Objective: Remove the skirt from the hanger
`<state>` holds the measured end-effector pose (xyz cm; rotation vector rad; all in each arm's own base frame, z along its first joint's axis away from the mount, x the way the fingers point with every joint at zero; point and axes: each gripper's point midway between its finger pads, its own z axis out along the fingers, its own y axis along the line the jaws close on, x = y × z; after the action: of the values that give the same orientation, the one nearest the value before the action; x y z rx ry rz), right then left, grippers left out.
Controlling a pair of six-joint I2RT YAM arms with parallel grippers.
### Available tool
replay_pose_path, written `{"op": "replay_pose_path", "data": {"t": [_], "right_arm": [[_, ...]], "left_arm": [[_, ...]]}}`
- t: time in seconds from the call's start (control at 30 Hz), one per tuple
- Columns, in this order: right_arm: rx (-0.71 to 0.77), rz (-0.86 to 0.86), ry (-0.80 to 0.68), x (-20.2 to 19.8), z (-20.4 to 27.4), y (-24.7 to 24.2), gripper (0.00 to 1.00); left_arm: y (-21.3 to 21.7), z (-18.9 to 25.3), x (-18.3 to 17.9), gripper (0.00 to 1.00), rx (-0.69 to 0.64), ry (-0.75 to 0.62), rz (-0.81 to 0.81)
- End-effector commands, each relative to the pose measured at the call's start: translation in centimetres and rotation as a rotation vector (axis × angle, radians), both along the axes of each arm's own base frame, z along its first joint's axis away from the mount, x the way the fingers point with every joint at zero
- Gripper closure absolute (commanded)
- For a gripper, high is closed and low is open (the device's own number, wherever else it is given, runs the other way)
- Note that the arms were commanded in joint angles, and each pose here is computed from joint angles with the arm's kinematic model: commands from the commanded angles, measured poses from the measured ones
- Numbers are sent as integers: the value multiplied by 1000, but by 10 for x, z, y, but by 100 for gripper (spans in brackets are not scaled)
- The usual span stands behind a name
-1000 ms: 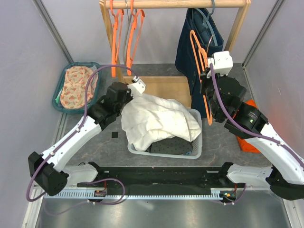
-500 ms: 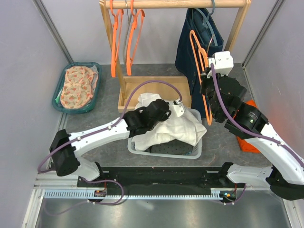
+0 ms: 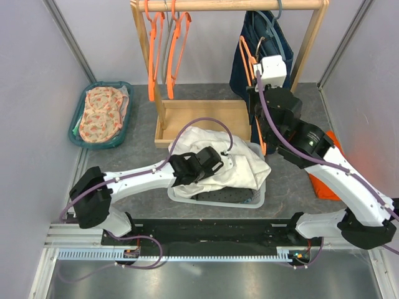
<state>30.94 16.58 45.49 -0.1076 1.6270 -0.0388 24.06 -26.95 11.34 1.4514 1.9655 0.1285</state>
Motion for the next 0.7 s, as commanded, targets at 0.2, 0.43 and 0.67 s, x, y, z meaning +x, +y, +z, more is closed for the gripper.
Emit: {"op": "replay_pose_path", "data": {"t": [0.2, 0.43, 0.67], "right_arm": [[75, 20, -52, 25, 45, 30, 100], [105, 41, -21, 67, 46, 45, 100], [135, 90, -31, 96, 59, 51, 100]], "left_arm": [[29, -91, -4, 72, 159, 39, 14], [33, -75, 15, 0, 174, -55, 112], [13, 23, -2, 1, -91, -55, 9]]}}
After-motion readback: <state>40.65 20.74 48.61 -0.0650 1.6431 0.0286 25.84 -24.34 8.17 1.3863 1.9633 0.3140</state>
